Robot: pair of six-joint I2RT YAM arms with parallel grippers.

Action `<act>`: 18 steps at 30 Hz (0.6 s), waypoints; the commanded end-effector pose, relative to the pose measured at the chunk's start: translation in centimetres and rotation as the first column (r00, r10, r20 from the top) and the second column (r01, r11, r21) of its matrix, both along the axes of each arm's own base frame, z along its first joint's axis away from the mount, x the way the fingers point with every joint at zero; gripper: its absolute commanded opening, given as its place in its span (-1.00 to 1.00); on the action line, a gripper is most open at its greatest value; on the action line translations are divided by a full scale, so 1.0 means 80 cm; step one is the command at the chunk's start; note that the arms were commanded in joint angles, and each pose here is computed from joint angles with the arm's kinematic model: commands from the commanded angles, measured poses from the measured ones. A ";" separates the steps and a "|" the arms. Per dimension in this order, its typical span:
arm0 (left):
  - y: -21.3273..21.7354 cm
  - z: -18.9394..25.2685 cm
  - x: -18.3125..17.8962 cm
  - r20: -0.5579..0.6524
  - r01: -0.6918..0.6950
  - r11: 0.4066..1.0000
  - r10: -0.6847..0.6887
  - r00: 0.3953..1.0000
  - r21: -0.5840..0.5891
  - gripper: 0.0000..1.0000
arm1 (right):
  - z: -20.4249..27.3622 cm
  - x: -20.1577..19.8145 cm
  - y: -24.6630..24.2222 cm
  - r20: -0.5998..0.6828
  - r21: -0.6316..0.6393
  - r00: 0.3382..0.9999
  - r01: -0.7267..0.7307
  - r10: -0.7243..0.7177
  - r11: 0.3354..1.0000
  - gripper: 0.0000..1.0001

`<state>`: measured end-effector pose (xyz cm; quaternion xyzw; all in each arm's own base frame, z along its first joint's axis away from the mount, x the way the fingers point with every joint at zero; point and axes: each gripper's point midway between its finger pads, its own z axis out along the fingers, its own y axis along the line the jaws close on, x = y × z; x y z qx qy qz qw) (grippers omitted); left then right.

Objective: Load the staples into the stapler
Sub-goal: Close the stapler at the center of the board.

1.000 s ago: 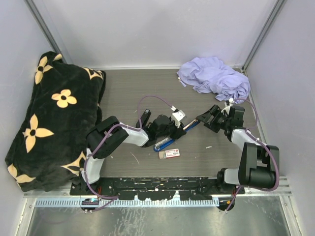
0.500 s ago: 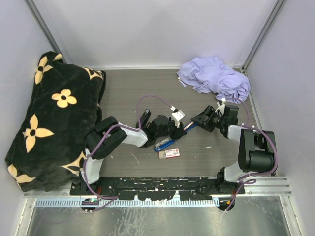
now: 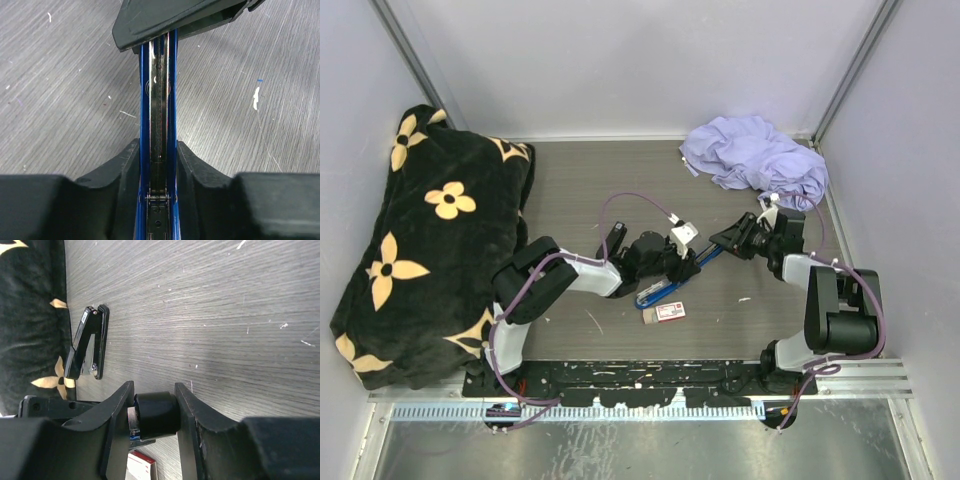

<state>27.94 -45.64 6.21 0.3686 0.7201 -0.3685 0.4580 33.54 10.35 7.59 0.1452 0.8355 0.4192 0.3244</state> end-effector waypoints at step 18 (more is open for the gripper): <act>0.113 0.076 -0.013 -0.025 -0.087 0.995 0.089 0.996 0.048 0.50 | 0.067 0.028 0.001 0.261 -0.496 0.965 0.104 0.034 0.862 -0.74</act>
